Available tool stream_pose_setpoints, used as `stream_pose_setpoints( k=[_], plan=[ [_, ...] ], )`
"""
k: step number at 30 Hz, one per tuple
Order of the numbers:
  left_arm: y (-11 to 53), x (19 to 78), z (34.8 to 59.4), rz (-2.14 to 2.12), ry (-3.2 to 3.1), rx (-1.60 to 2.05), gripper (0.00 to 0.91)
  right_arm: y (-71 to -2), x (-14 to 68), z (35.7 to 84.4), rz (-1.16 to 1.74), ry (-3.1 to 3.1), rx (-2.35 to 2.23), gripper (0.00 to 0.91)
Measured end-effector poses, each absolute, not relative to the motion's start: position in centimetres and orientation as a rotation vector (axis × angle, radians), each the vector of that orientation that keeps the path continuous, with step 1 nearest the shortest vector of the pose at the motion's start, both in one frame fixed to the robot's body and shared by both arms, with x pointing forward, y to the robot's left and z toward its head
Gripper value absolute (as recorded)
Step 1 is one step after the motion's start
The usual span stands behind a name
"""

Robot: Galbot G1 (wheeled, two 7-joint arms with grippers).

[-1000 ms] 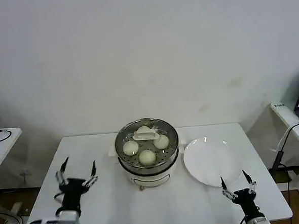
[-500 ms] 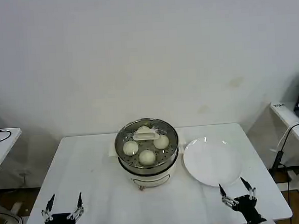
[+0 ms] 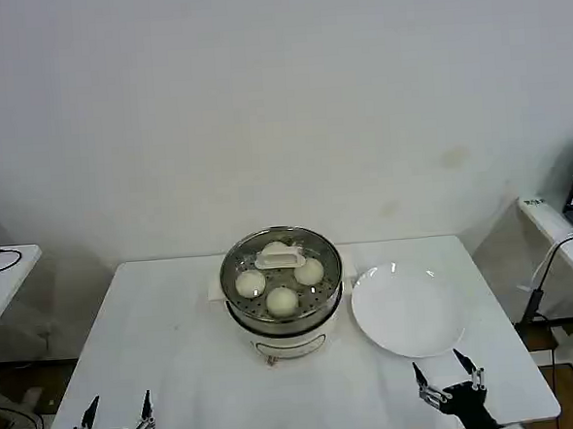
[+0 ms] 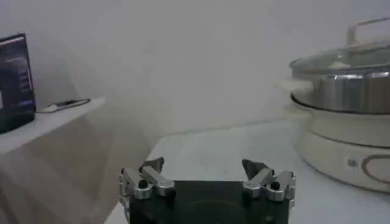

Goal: Take steamed baozi put them in steamer then cover it.

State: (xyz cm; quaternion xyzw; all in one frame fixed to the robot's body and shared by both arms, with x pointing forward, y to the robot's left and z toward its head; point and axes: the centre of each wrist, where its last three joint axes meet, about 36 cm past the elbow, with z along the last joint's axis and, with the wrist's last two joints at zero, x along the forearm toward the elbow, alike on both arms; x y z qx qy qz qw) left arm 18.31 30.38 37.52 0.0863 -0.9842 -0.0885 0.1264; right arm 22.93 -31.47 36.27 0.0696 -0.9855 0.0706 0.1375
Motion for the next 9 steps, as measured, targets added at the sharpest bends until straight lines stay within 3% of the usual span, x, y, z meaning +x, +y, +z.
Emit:
stream_pose_setpoints(
  k=[9],
  plan=[
    [30.26, 17.6, 37.87, -0.253, -2.859, 0.243, 0.907, -30.96, 22.62, 36.5, 0.194, -2.837, 0.221, 0.907]
  ],
)
